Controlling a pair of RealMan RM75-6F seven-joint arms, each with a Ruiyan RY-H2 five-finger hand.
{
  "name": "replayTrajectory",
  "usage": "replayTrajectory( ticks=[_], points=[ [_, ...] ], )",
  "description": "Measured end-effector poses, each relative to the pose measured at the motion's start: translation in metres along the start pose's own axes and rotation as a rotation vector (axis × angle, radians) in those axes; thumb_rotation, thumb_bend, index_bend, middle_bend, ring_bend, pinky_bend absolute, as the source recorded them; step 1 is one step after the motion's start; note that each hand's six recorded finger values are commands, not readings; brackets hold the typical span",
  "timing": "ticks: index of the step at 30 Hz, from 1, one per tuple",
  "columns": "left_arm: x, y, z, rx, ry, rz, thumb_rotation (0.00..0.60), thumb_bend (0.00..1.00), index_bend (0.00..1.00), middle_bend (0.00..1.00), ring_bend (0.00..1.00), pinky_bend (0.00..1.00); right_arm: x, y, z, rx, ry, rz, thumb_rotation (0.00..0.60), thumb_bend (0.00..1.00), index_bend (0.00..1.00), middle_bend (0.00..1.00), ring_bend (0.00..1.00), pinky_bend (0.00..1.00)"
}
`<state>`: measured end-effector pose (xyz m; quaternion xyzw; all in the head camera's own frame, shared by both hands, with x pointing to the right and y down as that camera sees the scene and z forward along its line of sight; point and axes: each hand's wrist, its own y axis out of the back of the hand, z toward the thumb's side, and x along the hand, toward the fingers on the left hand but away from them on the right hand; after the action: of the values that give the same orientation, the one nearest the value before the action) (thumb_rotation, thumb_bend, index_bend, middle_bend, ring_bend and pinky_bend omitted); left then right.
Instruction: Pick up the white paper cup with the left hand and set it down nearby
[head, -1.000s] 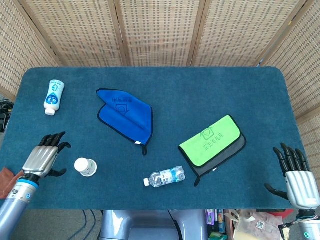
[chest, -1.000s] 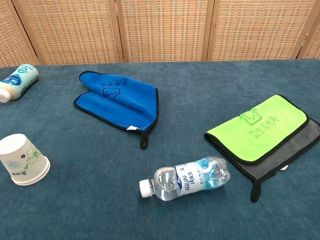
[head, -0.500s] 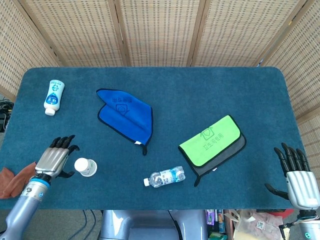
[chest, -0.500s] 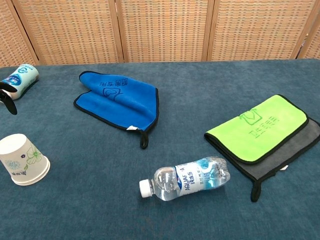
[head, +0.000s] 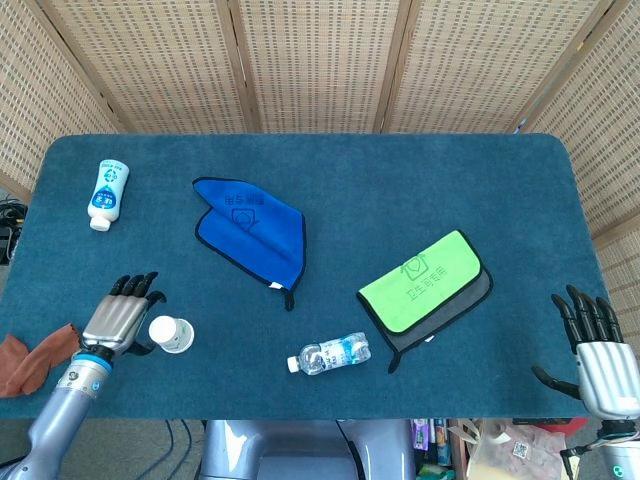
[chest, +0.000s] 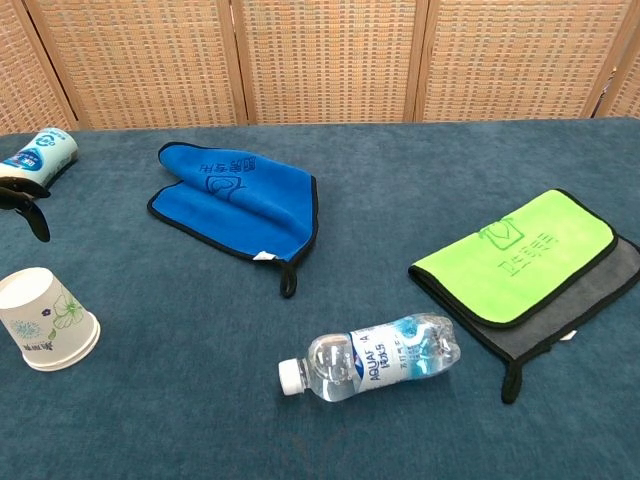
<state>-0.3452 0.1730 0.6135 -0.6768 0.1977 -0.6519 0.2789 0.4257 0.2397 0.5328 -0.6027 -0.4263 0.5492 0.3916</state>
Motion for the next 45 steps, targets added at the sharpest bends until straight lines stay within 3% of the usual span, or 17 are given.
replayTrajectory(
  ticks=[45],
  points=[
    [0.009,-0.011,0.009,0.028,-0.006,-0.004,0.600,0.24,0.35,0.00,0.00,0.00,0.000,0.001,-0.001,-0.004,-0.002,-0.001,0.600,0.12,0.00,0.00,0.00,0.00]
  ],
)
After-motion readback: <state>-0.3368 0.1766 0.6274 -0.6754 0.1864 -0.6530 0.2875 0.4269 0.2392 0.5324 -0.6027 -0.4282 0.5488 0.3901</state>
